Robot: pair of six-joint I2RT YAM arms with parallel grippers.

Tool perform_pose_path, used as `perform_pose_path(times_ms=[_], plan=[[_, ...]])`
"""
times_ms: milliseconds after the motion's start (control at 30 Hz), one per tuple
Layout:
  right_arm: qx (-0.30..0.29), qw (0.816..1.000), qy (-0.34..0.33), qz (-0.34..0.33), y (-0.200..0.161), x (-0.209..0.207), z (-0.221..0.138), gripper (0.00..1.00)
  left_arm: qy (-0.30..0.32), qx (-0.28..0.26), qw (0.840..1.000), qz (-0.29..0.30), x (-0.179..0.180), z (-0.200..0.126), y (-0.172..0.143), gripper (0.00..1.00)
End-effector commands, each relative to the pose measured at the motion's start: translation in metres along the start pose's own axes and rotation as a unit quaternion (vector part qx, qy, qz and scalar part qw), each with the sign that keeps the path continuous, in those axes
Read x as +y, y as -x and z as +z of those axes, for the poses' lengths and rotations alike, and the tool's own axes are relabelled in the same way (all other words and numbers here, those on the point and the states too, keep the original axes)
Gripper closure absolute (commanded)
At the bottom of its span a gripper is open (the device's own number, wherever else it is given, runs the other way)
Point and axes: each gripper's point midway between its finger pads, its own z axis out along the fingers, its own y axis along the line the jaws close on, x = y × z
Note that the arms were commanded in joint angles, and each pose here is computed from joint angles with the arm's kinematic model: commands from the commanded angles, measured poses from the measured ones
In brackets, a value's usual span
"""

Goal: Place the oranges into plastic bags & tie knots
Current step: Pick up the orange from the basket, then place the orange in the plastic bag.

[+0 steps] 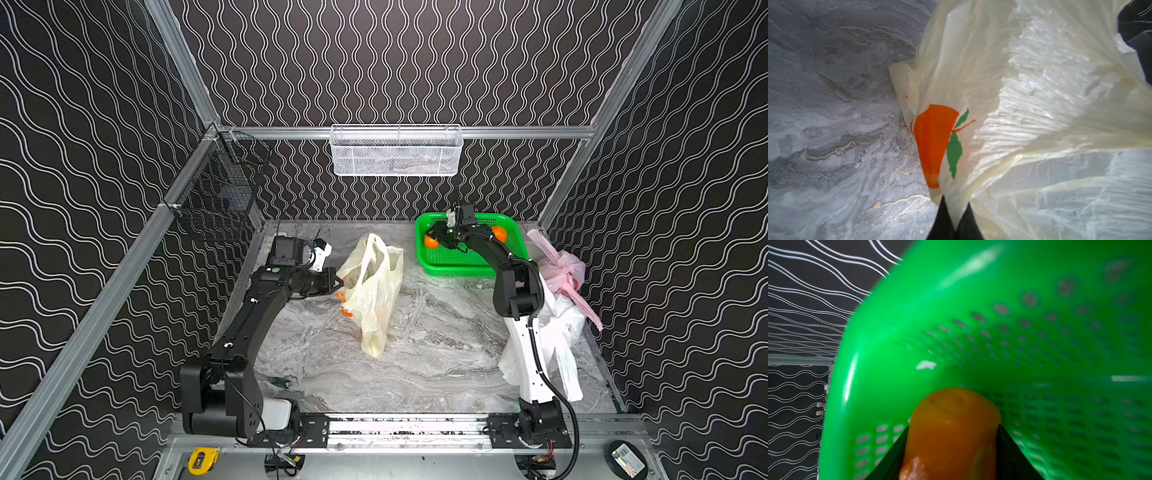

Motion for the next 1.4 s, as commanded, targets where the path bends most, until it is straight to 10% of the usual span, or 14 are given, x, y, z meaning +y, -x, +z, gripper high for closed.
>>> perform_pose_path(times_ms=[0,300,667,1100,1367], plan=[[-0.037,0.999,-0.016,0.012,0.019,-0.002,-0.031,0.49,-0.040,-0.023,0.999,0.006,-0.015,-0.003,0.010,1.00],[-0.054,0.998,0.019,-0.029,0.000,0.033,-0.142,0.54,-0.122,-0.061,0.991,-0.006,-0.038,-0.002,0.021,1.00],[0.011,0.961,0.237,-0.144,-0.095,0.178,-0.261,0.56,-0.131,-0.081,0.988,-0.014,-0.035,0.002,0.023,1.00],[0.118,0.914,0.311,-0.231,-0.194,0.268,-0.237,0.56,-0.164,-0.071,0.984,-0.008,-0.045,0.004,0.022,1.00],[0.087,0.931,0.253,-0.247,-0.186,0.260,-0.229,0.14,-0.138,-0.078,0.987,-0.010,-0.038,0.002,0.022,1.00]])
